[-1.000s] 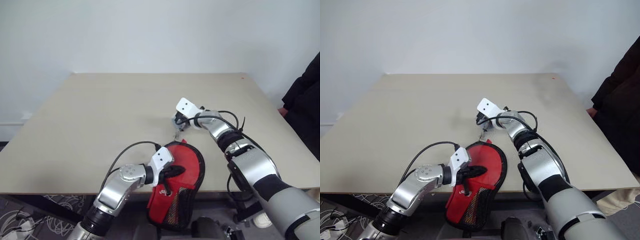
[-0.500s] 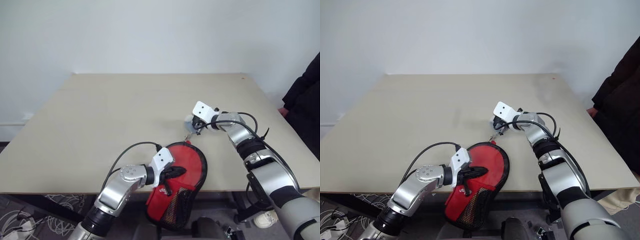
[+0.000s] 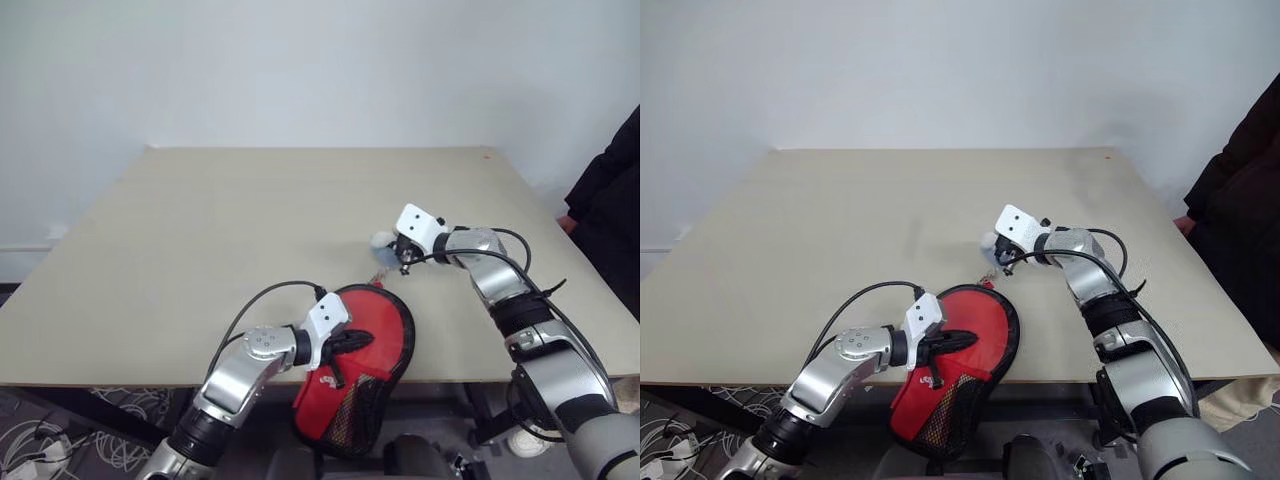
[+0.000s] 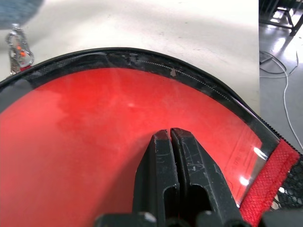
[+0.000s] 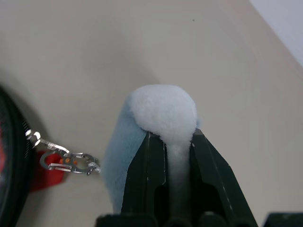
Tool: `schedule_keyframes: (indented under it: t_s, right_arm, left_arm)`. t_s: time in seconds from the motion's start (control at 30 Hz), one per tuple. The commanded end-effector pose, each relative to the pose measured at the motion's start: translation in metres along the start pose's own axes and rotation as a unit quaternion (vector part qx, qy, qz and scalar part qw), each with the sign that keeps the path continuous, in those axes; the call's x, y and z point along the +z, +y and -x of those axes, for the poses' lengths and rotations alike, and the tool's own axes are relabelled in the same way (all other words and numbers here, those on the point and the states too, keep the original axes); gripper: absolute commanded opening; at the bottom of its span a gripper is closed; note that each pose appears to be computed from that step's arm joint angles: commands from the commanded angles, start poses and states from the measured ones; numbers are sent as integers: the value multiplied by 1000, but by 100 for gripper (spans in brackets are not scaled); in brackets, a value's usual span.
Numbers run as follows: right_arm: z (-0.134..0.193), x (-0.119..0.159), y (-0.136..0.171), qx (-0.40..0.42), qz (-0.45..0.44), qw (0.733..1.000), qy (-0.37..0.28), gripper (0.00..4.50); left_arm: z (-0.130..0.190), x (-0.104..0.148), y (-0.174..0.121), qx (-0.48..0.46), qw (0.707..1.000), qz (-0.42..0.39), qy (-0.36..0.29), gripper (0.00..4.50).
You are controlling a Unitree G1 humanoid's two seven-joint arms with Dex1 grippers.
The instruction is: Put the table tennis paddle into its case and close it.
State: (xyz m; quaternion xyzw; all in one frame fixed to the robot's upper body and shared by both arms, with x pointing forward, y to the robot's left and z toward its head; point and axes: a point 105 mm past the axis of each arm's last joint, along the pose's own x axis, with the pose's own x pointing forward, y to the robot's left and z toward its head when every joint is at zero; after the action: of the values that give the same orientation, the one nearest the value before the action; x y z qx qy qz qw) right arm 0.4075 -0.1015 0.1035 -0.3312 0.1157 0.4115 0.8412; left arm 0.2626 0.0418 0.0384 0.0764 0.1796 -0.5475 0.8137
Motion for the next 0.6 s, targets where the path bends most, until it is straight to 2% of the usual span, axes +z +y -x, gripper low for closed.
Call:
schedule_keyframes:
  t_s: [0.03, 0.23, 0.6]
  right_arm:
    - [16, 15, -18, -30, 7, 999, -26, 12]
    - [28, 11, -22, -33, 7, 999, -18, 12]
    - [57, -17, -32, -33, 9, 999, 23, 12]
  left_arm:
    - [-4, -20, 2, 8, 999, 4, 38, 0]
    - [-5, -22, 5, 11, 999, -17, 43, 0]
    - [-5, -26, 3, 10, 999, -20, 46, 0]
